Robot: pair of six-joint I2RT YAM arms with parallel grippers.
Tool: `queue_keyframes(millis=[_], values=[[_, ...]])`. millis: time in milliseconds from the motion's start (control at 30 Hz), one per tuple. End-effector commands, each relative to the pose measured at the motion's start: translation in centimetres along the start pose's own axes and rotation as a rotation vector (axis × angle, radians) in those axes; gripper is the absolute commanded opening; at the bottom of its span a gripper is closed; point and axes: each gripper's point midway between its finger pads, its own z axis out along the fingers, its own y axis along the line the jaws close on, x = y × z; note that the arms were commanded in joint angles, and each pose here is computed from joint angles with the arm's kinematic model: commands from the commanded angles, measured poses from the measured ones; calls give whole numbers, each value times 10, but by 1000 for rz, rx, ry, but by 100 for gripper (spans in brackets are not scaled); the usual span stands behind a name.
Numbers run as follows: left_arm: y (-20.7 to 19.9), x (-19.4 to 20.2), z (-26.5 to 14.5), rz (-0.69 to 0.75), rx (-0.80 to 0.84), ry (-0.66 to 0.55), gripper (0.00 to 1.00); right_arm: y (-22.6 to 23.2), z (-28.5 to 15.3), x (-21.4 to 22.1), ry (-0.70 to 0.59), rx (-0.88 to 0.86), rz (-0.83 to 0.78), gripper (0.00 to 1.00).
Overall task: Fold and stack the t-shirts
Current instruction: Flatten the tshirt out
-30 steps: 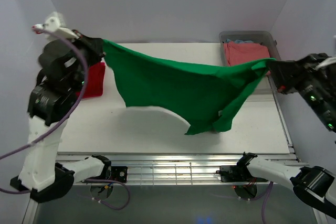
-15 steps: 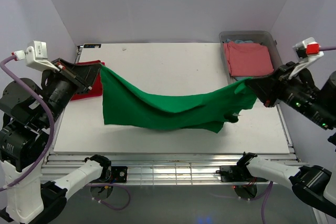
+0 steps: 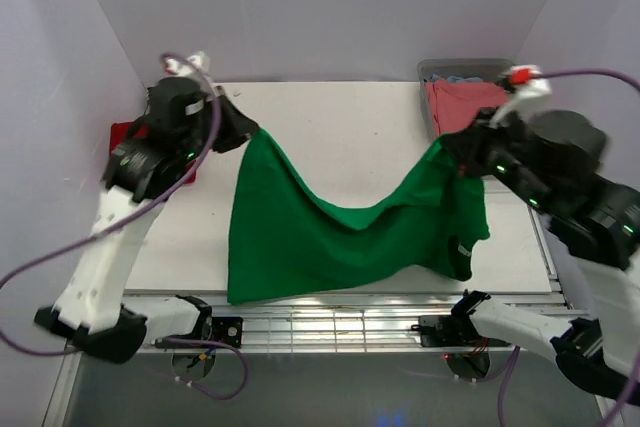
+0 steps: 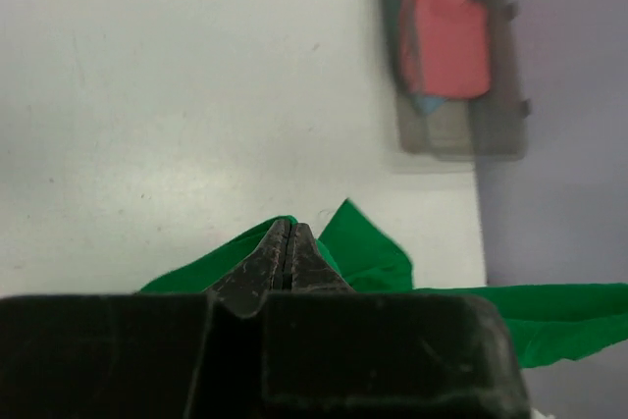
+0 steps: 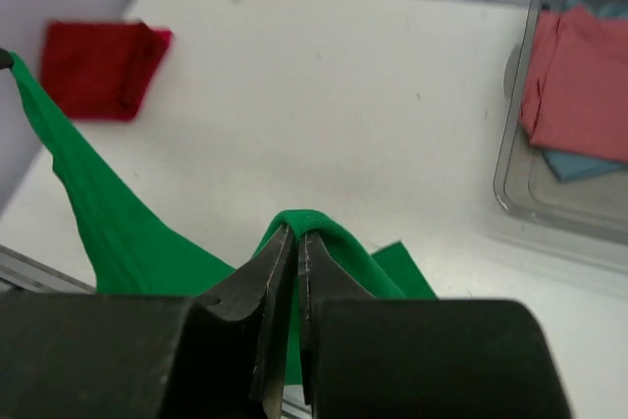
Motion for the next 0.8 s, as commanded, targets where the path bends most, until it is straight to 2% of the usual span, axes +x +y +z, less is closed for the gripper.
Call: queue_keyframes(millis=[0, 100, 133, 200, 233, 300, 333, 367, 400, 467, 500, 533, 567, 600, 633, 700, 767], values=[[38, 64, 69, 39, -132, 257, 0, -6, 88, 62, 216, 124, 3, 8], [51, 58, 105, 81, -187, 233, 0, -14, 121, 66, 205, 179, -29, 8], [46, 35, 114, 82, -174, 184, 0, -23, 140, 68, 210, 233, -53, 8], [49, 20, 146, 92, -185, 177, 0, -41, 162, 37, 115, 285, -66, 8], [31, -13, 147, 98, -144, 95, 0, -47, 179, 33, 107, 300, -68, 8], [23, -56, 156, 98, -109, -1, 0, -60, 187, -21, -48, 323, -66, 8], [27, -65, 176, 91, -111, -8, 0, -66, 198, -33, -74, 338, -69, 8], [2, -117, 159, 74, -48, -141, 0, -76, 198, -53, -122, 357, -72, 8], [-2, -142, 158, 46, 21, -187, 0, -75, 199, -90, -203, 359, -93, 8], [-7, -170, 148, 1, 85, -264, 0, -81, 193, -129, -291, 379, -126, 8], [-12, -194, 137, -2, 114, -356, 0, -77, 182, -162, -385, 376, -135, 8], [-24, -209, 112, 12, 148, -425, 0, -78, 176, -176, -422, 381, -179, 8], [-20, -208, 112, 16, 149, -440, 0, -81, 170, -187, -461, 387, -196, 8], [-31, -224, 97, 47, 192, -524, 0, -80, 162, -190, -487, 374, -210, 8], [-33, -230, 86, 56, 195, -560, 0, -76, 152, -207, -571, 356, -223, 8], [-36, -233, 69, 92, 196, -597, 0, -74, 126, -219, -652, 333, -250, 8], [-32, -229, 57, 129, 175, -607, 0, -78, 135, -205, -634, 331, -284, 8]])
